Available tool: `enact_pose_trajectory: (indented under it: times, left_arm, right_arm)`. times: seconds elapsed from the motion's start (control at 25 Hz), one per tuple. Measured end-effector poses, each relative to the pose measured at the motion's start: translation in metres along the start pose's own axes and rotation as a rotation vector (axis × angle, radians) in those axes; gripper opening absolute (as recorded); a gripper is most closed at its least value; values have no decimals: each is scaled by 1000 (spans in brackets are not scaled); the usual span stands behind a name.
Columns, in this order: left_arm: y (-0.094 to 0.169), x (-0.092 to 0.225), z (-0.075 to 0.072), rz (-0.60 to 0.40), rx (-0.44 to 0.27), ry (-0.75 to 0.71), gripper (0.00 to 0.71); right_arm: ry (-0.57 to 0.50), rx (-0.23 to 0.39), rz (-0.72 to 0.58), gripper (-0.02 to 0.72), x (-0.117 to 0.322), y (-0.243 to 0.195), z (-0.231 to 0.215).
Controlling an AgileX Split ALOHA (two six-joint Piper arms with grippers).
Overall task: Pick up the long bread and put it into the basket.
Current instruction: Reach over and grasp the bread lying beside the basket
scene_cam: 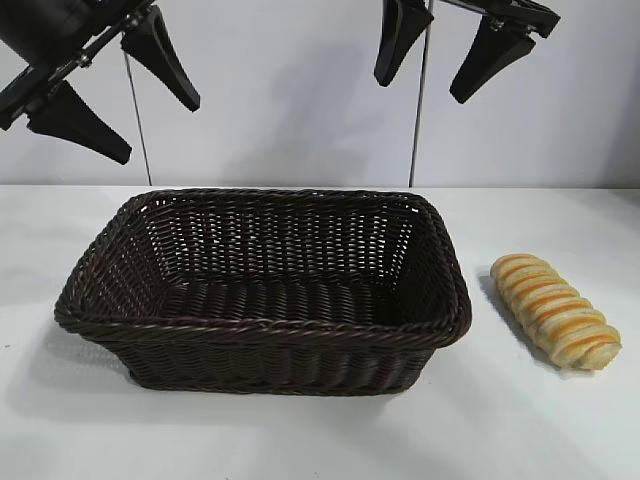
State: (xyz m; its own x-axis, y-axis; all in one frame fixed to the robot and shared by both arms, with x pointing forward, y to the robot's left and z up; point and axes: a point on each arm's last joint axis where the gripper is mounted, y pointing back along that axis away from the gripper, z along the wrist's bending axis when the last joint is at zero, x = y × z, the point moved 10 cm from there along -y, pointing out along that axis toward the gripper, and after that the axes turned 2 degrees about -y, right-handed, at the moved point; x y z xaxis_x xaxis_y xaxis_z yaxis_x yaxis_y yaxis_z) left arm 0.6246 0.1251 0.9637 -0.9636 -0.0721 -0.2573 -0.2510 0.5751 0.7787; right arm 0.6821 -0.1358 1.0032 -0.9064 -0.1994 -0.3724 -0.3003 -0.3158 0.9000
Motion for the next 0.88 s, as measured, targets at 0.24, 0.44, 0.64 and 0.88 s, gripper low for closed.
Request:
enact_pose_trajectory:
  times: [0.24, 0.44, 0.64, 0.88]
  left_arm:
    - [0, 0, 0, -1, 0, 1, 541]
    - [0, 0, 0, -1, 0, 1, 541]
    - [0, -2, 0, -11, -1, 1, 541]
    - [0, -5, 1, -27, -3, 1, 541]
  right_arm:
    - [24, 70, 2, 590, 0, 0, -13]
    - [68, 224, 60, 590, 14, -7, -47]
    - [24, 300, 135, 590, 34, -16, -85]
    - [-71, 328, 197, 590, 57, -21, -124]
